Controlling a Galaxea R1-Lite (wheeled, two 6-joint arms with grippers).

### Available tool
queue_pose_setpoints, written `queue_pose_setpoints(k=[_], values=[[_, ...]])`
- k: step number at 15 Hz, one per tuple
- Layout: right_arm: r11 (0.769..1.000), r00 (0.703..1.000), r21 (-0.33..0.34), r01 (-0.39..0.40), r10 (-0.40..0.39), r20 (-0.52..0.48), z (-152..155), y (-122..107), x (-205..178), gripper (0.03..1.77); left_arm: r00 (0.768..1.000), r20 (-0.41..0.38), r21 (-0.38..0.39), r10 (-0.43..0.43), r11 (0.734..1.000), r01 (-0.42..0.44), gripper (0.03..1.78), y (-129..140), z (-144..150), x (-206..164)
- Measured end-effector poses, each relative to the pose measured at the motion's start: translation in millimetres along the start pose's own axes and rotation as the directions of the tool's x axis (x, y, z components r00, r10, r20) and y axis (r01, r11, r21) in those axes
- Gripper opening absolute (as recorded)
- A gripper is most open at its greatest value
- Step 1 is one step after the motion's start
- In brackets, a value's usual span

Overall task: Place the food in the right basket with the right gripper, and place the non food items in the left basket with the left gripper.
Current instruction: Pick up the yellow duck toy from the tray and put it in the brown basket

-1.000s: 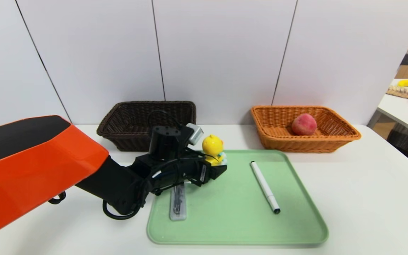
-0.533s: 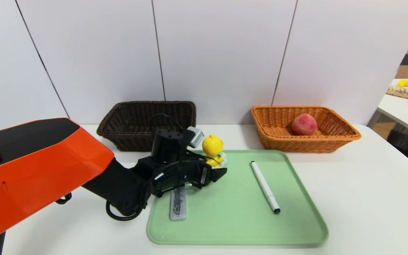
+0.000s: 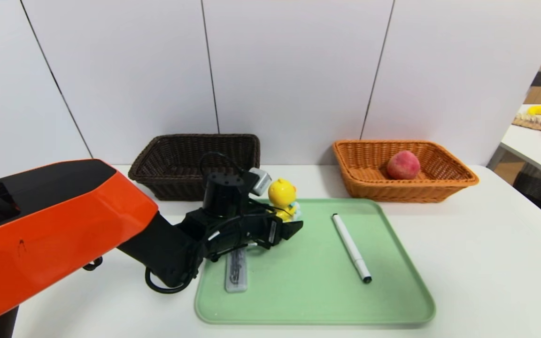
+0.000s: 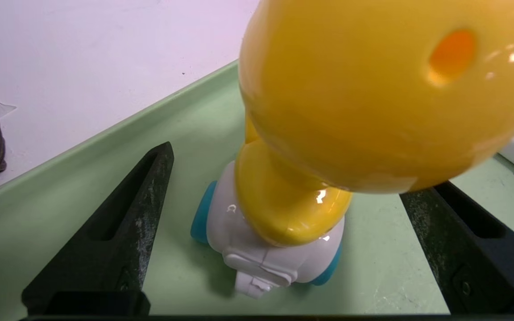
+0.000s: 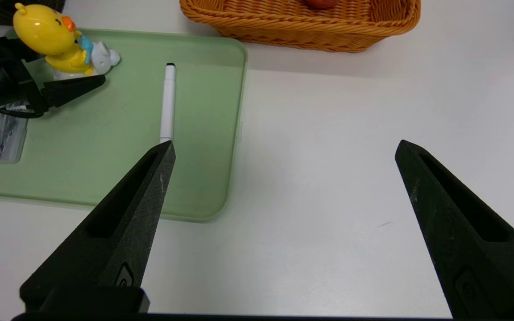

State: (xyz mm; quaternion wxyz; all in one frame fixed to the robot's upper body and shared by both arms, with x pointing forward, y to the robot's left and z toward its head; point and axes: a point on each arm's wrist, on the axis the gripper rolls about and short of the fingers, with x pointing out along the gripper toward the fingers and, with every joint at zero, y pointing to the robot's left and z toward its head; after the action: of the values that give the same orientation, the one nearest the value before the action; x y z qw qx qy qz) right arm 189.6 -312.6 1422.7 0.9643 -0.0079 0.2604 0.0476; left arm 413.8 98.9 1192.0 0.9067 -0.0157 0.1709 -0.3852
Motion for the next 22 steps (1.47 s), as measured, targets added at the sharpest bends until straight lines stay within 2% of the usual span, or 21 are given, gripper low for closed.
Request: queue_pose_setpoints(k=[21,22], values=[[1.000,1.000,-0.003,0.001,-0.001,-0.012,-2.9,0.0,2.0,1.70,1.000,0.027,0.012,-0.015,1.000,0.014,1.69,-3.4,-1.3,14.3],[1.000,1.000,-0.004,0.001,-0.001,-0.013,-3.0,0.0,2.2,1.70,1.000,0.027,0.011,-0.013,1.000,0.012,1.58,-3.0,-2.1,15.5]])
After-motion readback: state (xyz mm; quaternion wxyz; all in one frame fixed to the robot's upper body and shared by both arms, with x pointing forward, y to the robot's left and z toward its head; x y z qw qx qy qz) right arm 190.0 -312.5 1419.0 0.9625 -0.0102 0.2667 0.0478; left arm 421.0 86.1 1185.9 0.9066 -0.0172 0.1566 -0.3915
